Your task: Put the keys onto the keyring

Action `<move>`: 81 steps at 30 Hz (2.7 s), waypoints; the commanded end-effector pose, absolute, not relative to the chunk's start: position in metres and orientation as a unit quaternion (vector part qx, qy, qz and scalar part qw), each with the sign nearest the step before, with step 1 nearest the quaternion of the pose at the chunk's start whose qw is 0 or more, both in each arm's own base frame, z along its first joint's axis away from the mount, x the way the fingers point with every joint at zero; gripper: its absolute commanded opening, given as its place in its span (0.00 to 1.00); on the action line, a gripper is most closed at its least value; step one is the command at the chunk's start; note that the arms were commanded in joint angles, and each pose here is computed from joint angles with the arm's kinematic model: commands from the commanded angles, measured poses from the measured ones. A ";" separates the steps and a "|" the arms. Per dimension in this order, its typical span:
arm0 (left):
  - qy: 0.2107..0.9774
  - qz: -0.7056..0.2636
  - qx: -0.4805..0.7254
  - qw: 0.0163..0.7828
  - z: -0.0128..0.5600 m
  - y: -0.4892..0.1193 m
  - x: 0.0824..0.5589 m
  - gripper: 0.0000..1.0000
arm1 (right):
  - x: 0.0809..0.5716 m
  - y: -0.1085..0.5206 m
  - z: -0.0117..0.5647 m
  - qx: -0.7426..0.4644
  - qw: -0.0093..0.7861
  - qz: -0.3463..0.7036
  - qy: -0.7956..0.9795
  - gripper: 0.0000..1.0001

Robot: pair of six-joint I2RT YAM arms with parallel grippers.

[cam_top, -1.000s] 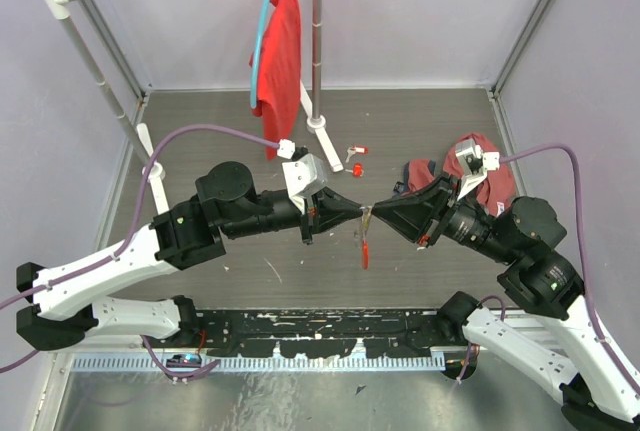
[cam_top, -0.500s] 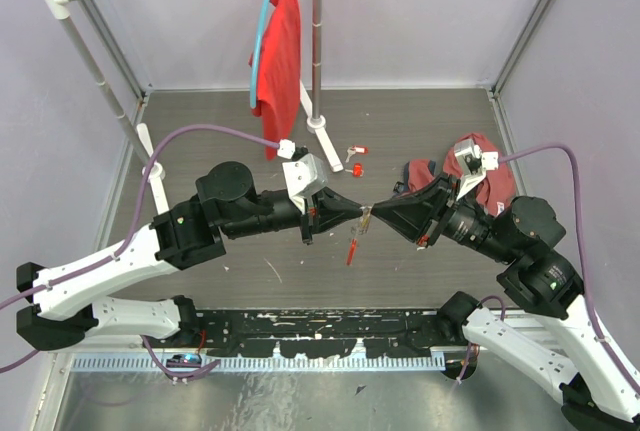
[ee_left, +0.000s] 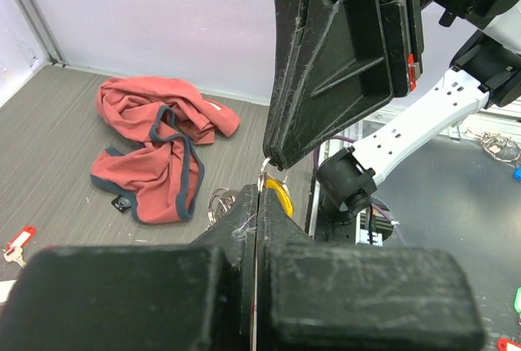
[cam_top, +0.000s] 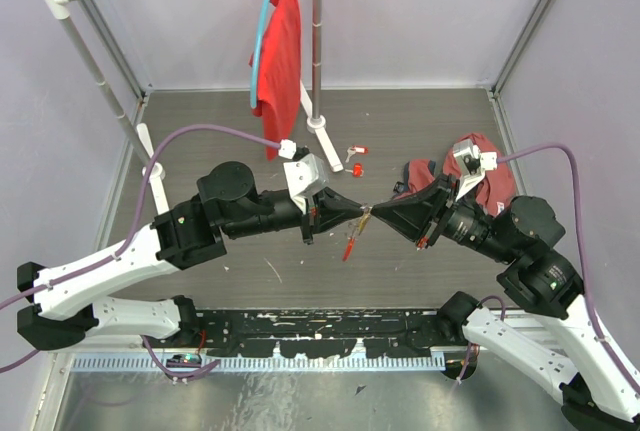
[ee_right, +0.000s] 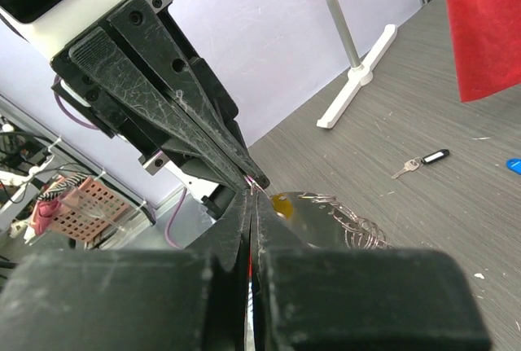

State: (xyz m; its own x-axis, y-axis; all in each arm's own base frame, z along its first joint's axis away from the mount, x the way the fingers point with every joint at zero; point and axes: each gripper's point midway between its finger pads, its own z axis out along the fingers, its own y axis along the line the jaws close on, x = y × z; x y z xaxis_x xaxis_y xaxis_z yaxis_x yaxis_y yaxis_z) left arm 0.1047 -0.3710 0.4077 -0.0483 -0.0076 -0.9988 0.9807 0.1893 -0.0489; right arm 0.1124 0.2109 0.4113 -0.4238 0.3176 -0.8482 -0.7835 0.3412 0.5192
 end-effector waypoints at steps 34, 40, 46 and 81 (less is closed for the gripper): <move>0.534 -0.464 0.430 0.560 0.427 -0.368 0.106 0.00 | 0.122 0.209 0.405 -0.188 0.507 0.507 0.671 0.09; 0.534 -0.466 0.431 0.558 0.427 -0.368 0.104 0.00 | 0.119 0.199 0.415 -0.205 0.537 0.486 0.658 0.20; 0.528 -0.480 0.428 0.555 0.431 -0.367 0.100 0.00 | 0.102 0.188 0.433 -0.279 0.586 0.461 0.606 0.35; 0.451 -0.564 0.463 0.514 0.461 -0.368 0.056 0.00 | 0.069 0.212 0.447 -0.440 0.582 0.479 0.488 0.35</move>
